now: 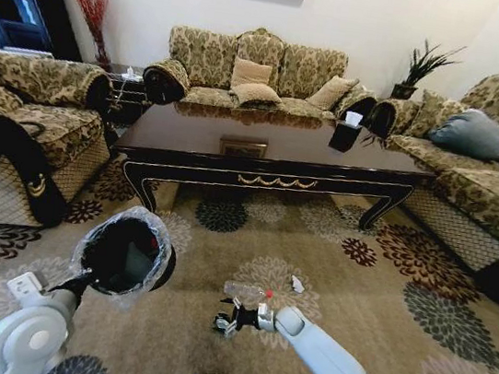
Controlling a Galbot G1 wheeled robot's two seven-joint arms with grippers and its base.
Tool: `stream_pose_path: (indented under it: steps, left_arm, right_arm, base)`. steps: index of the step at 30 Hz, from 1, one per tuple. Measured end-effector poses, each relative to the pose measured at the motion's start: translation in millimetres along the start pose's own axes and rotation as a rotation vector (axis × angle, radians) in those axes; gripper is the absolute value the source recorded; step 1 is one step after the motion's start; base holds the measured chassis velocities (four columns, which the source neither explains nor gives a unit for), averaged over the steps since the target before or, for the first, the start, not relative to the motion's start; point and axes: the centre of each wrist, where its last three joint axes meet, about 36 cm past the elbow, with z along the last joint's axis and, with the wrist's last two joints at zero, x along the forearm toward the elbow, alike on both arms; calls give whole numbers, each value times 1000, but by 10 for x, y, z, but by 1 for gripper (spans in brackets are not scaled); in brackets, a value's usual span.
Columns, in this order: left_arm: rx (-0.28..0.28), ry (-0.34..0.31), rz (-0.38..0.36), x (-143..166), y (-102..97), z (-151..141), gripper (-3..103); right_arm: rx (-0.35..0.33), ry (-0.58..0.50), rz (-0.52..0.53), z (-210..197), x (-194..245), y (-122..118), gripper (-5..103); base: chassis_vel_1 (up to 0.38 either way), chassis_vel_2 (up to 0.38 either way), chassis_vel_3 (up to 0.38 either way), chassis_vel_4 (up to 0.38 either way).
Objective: Move to the front of the table and pick up the trash from the floor, then place it into the trash bin.
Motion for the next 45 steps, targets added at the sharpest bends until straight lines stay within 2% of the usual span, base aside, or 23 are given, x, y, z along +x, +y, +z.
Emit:
stream_pose_path:
  steps: [13, 34, 37, 41, 43, 45]
  left_arm:
    - [-4, 3, -4, -20, 6, 2, 0]
    - [-3, 7, -2, 19, -28, 31, 0]
    - [-3, 6, -2, 25, -28, 30, 0]
    - [-4, 7, -2, 35, -26, 32, 0]
    - [-4, 7, -3, 35, -26, 32, 0]
    - [-4, 7, -2, 36, -26, 32, 0]
  right_arm:
    - [-61, 13, 30, 191, -164, 92, 100]
    - [-111, 54, 65, 435, -70, 250, 102]
    - [-112, 56, 65, 444, -67, 259, 100]
    - [-114, 59, 65, 459, -80, 282, 79]
    - [-114, 59, 64, 461, -85, 289, 79]
    - [-111, 61, 63, 468, -92, 298, 69]
  base:
    - [0, 0, 0, 0]
    - [0, 0, 0, 0]
    - [0, 0, 0, 0]
    - [0, 0, 0, 0]
    - [0, 0, 0, 0]
    - [0, 0, 0, 0]
